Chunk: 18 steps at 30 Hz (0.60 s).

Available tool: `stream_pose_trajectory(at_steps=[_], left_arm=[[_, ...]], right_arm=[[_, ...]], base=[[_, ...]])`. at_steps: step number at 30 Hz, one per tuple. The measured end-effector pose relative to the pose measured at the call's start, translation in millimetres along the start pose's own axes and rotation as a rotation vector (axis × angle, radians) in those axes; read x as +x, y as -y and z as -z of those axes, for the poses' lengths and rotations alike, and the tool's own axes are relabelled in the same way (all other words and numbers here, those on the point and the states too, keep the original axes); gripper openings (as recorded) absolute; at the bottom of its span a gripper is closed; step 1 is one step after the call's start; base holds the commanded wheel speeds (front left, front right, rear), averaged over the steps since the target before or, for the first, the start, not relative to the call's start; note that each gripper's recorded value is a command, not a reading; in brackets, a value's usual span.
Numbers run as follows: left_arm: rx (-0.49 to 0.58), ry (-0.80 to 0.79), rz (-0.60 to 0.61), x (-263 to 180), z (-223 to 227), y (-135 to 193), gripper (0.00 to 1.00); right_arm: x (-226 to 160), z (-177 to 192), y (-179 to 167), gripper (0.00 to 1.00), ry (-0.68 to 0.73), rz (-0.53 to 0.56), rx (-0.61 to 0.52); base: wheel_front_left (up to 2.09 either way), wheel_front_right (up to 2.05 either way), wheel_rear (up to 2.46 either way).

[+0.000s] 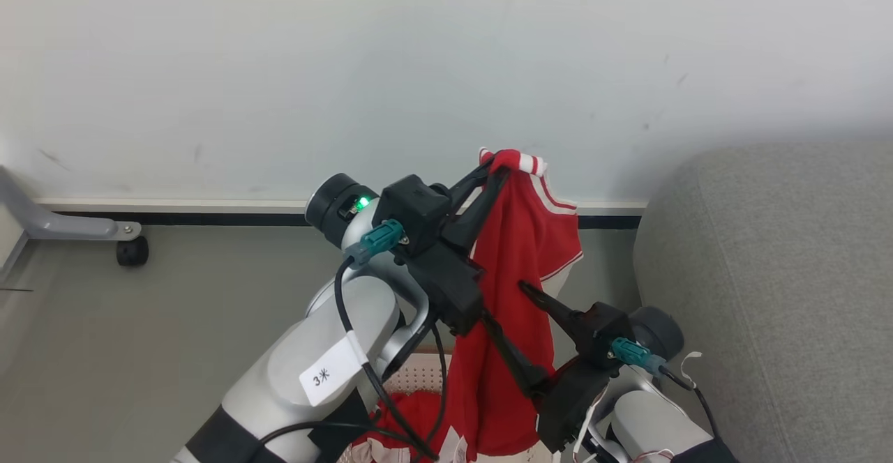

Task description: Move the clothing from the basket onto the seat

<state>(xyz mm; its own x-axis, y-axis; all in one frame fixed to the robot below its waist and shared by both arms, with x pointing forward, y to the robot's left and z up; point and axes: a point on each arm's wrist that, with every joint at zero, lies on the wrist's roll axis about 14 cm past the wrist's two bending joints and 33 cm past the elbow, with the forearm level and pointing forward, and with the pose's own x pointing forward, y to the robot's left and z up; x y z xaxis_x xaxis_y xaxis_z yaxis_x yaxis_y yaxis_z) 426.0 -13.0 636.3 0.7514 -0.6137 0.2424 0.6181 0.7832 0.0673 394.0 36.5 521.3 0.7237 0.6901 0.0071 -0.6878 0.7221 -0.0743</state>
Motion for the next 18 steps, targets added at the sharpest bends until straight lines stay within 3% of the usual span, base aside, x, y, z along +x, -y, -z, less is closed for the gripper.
stream_pose_trajectory(at_steps=[6,7,8,9,11,12,18], left_arm=[[-0.024,0.034,0.0,-3.1,-12.1,3.6,0.0],[-0.026,0.038,0.003,-3.4,-13.2,4.6,0.0],[-0.029,0.041,0.005,-3.5,-14.3,6.0,0.0],[-0.029,0.044,0.003,-3.7,-15.0,6.6,0.0],[-0.032,0.048,0.005,-4.1,-16.3,7.8,0.0],[-0.035,0.047,0.005,-4.3,-16.5,7.8,0.0],[-0.055,0.029,-0.031,-6.2,-8.3,1.3,0.0]], right_arm=[[8.4,2.1,-7.8,0.97,-0.023,-0.034,-0.008],[9.8,1.2,-8.4,0.82,-0.023,-0.038,-0.008],[11.1,1.2,-8.8,0.53,-0.025,-0.039,-0.008],[12.2,1.6,-8.4,0.45,-0.029,-0.037,-0.009],[13.2,3.9,-8.0,0.12,-0.039,-0.032,-0.001],[13.7,4.9,-8.2,0.0,-0.043,-0.033,0.002],[17.6,4.2,0.4,0.0,-0.052,-0.01,-0.002]], base=[[0.0,0.0,0.0],[0.0,0.0,0.0],[0.0,0.0,0.0],[0.0,0.0,0.0],[0.0,0.0,0.0],[0.0,0.0,0.0],[0.0,0.0,0.0]])
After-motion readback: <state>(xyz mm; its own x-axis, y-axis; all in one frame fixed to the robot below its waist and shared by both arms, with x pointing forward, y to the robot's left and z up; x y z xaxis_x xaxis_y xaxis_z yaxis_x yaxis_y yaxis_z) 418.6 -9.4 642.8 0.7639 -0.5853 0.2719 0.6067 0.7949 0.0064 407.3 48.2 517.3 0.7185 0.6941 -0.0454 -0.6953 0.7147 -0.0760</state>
